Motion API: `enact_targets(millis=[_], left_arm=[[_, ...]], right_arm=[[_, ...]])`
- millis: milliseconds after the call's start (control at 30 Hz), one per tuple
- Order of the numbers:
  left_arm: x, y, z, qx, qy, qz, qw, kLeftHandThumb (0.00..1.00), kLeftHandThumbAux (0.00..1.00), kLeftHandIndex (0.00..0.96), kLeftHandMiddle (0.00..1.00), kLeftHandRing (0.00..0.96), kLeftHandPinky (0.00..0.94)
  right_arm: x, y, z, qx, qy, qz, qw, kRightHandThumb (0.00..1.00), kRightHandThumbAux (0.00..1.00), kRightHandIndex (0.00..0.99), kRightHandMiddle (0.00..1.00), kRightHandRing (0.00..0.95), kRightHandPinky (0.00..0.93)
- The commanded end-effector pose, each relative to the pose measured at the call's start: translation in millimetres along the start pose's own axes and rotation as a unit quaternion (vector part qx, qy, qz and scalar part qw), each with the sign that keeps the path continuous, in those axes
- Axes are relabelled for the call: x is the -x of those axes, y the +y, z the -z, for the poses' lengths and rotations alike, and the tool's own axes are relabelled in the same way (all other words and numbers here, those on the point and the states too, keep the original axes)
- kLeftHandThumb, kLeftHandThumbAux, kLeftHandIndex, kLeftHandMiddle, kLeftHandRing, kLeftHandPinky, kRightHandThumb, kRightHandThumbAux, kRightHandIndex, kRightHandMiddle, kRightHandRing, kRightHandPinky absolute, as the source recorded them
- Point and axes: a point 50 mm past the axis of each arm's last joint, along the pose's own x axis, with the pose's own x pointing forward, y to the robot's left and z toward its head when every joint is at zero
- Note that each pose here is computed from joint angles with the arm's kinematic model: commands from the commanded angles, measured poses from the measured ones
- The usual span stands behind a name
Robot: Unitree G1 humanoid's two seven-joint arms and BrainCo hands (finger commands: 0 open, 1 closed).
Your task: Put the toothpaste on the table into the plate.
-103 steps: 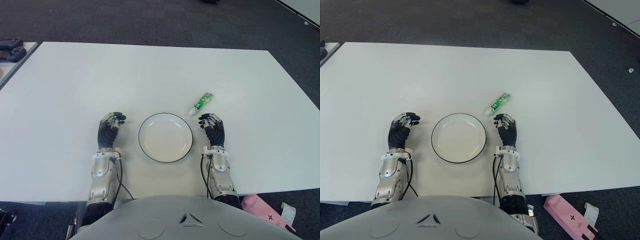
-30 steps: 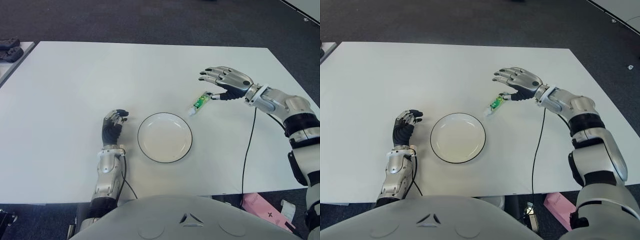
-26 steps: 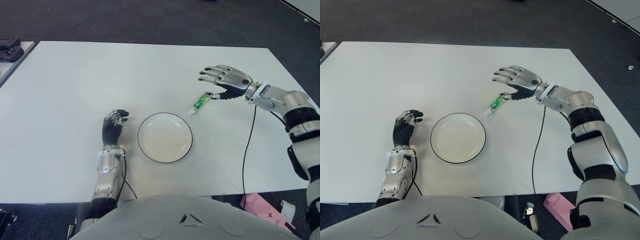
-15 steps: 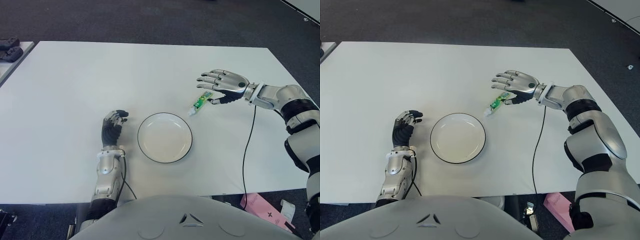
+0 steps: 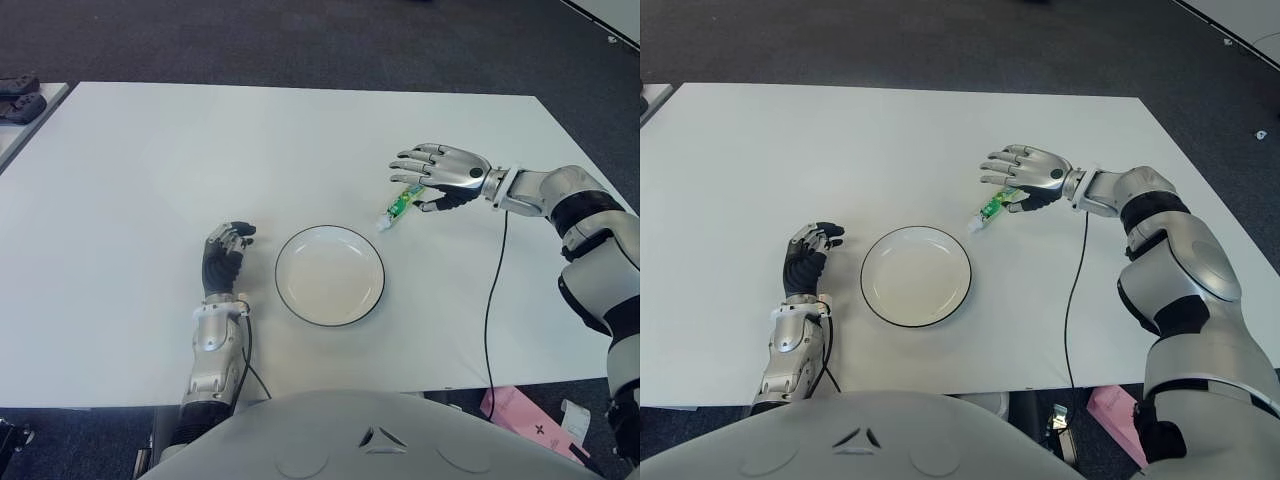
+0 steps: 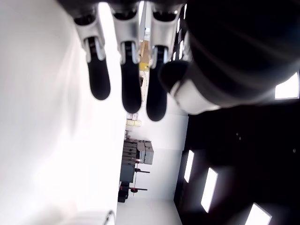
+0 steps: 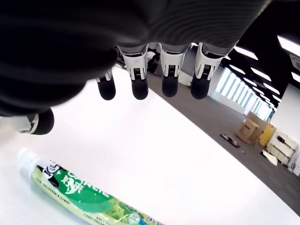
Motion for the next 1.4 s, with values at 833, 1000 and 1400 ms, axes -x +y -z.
enact_targets(millis=[833, 1000, 1400], left_arm=[[23.4, 0.1, 18.0, 0.018, 0.043, -0.034, 0.998, 0.709, 0.724, 0.423, 0.435, 0.386, 0.382], [27.6, 3.4, 18.8, 0.02, 0.042, -0.037, 0.998, 0.711, 0.724, 0.423, 0.433, 0.381, 0.375], [35.9, 8.5, 19.3, 0.022, 0.048, -0.053, 0.997, 0.711, 0.723, 0.424, 0.437, 0.39, 0.387]], right_arm=[[-16.4, 28.2, -19.4, 0.006, 0.004, -0.102, 0.995, 0.562, 0.188, 0.0, 0.0, 0.0, 0.0], [-19.6, 35.9, -24.4, 0.008, 0.018, -0.122, 0.992, 0.567, 0.172, 0.0, 0.0, 0.0, 0.0], [-22.3, 47.9, -32.3, 0.007, 0.04, -0.155, 0.987, 0.566, 0.148, 0.0, 0.0, 0.0, 0.0]])
